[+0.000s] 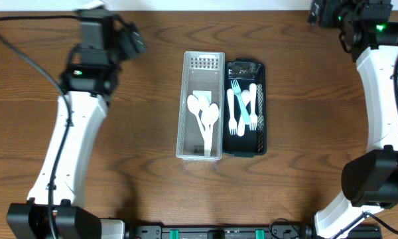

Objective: Pack container

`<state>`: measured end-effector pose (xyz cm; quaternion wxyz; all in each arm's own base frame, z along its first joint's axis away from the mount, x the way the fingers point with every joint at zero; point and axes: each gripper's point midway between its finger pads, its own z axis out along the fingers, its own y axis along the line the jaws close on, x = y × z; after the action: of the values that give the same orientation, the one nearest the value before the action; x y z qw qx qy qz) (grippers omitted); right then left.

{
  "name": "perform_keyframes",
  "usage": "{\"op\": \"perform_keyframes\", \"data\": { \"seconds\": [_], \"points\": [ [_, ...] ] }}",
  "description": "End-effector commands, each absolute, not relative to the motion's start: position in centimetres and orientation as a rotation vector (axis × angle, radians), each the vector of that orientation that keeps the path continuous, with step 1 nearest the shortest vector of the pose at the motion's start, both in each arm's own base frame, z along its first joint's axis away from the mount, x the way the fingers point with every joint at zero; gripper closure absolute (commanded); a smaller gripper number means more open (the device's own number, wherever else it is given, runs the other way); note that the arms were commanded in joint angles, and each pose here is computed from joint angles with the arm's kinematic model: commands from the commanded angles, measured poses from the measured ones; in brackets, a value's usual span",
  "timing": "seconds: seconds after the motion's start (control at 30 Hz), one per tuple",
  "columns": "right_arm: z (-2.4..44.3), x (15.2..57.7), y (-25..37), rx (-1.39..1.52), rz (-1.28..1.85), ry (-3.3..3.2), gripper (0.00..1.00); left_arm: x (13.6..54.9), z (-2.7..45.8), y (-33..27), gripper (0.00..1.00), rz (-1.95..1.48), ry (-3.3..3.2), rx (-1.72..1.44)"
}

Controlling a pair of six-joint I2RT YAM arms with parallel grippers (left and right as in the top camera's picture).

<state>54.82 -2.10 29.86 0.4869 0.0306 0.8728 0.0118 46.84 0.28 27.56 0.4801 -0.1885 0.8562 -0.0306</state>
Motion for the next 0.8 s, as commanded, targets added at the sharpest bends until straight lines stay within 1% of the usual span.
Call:
{"op": "perform_keyframes", "data": {
  "seconds": [0.0,0.1,0.17,0.27,0.33,0.47,0.57,0.67,0.77],
  "points": [
    [30.9,55.7,-1.2,0.041,0.034,2.066,0.01,48.0,30.0,5.0,0.02,-0.011,1.962,-0.538],
    [31.4,55.8,-1.4,0.046,0.027,2.052,0.01,48.4,31.7,7.9,0.02,0.01,1.87,-0.582],
    [30.8,55.1,-1.9,0.057,0.022,2.089,0.01,48.1,31.5,9.0,0.02,0.037,1.875,-0.589],
    [30.7,54.0,-3.3,0.089,0.004,2.121,0.01,47.8,31.2,9.2,0.02,0.143,1.923,-0.449],
    [31.3,53.3,-4.6,0.115,-0.015,2.112,0.01,47.1,30.9,8.9,0.02,0.143,1.932,-0.441],
    [32.7,50.3,-6.7,0.171,-0.062,2.063,0.01,44.1,29.6,7.8,0.02,0.128,1.951,-0.436],
    [33.1,47.7,-7.2,0.181,-0.084,2.003,0.01,42.0,28.9,6.6,0.02,0.07,1.891,-0.426],
    [32.7,44.9,-7.4,0.199,-0.122,1.936,0.01,39.4,27.7,5.6,0.02,0.034,1.837,-0.4],
    [31.2,41.9,-6.9,0.194,-0.125,1.874,0.01,36.3,25.7,4.9,0.02,0.018,1.795,-0.388]
  ]
}}
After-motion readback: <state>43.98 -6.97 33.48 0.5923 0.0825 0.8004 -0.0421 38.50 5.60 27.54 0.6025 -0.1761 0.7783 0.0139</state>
